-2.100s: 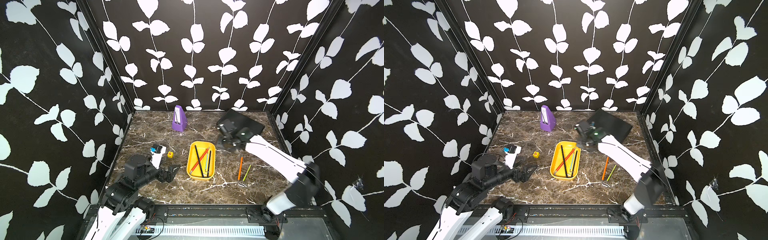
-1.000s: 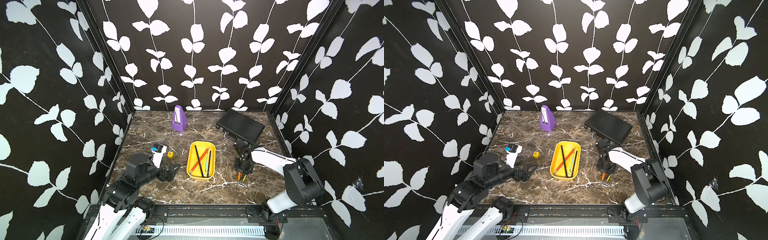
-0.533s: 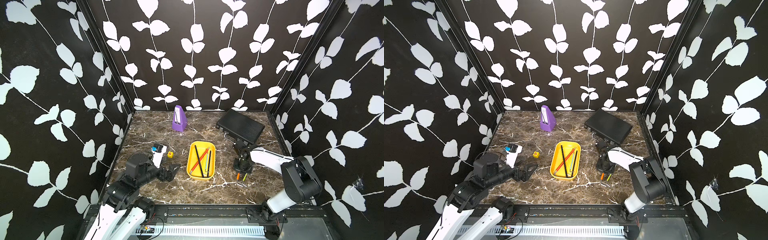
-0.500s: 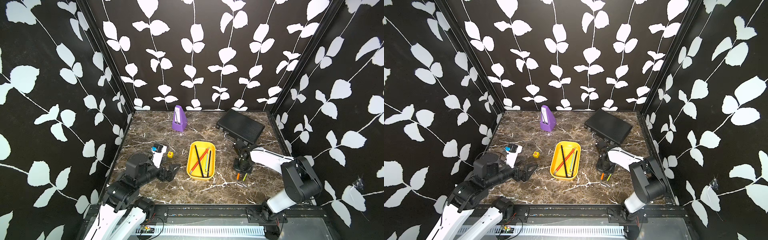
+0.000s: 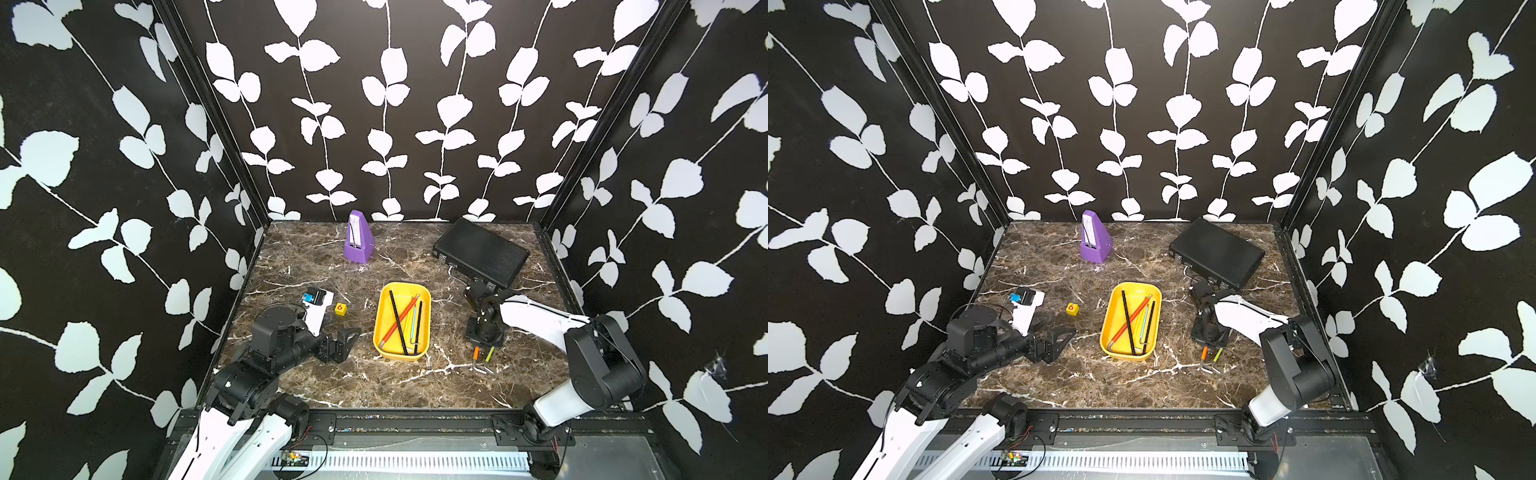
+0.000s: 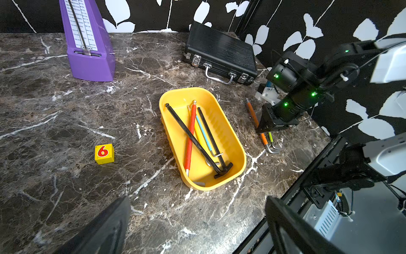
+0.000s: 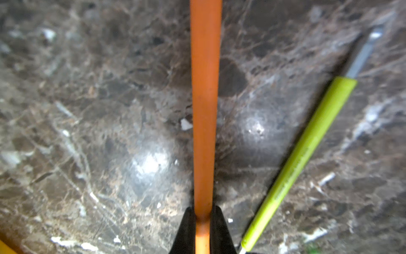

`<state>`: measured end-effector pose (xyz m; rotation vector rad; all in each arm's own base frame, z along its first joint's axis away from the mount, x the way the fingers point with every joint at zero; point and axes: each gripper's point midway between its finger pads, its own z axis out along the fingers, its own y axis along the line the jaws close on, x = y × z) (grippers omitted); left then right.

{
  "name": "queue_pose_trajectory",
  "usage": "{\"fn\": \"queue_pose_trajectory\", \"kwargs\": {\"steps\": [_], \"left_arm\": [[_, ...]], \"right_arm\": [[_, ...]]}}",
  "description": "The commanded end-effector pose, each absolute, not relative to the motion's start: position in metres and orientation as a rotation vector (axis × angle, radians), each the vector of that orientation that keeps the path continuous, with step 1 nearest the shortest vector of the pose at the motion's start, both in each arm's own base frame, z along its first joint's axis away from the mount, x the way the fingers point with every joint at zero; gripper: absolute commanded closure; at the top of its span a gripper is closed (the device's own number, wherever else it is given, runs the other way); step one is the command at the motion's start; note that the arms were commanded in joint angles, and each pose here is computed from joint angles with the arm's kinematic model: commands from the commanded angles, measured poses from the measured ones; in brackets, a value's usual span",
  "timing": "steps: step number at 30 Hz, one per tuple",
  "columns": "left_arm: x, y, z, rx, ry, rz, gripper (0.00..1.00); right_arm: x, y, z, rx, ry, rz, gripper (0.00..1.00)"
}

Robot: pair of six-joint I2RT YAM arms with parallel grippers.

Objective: Put the hex key on the desktop into the storage box
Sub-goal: Pick up the Allen key from the center of the board, then place the Allen key in the storage box.

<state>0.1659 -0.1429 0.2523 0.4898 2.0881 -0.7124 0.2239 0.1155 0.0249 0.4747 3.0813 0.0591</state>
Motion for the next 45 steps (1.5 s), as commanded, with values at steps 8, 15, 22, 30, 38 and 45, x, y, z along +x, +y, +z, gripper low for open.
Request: {"fn": "queue_pose_trajectory", "kwargs": {"steps": [8,15,22,30,38,45], "left_arm": [[0.166,-0.143,0.251,0.486,2.088,-0.715,0.04],[0.166,-0.143,0.251,0.486,2.088,-0.716,0.03],[0.166,-0.143,0.250,0.484,2.091,-0.711,0.03],[0.166,-0.142,0.250,0.482,2.091,-0.708,0.03],[0.167,-0.142,0.250,0.482,2.091,-0.708,0.03],[0.167,-0.143,0.251,0.484,2.091,-0.709,0.03]], "right_arm": [[0.262,0.169,0.120,0.303,2.894,0.200,1.00],[0.276,0.237,0.155,0.174,2.865,0.381,1.00],[0.277,0.299,0.141,0.091,2.928,0.462,1.00],[0.280,0.337,0.115,0.064,2.980,0.504,1.00],[0.273,0.345,0.097,0.052,3.042,0.519,1.00],[0.259,0.350,0.091,-0.001,3.073,0.510,1.00]]}}
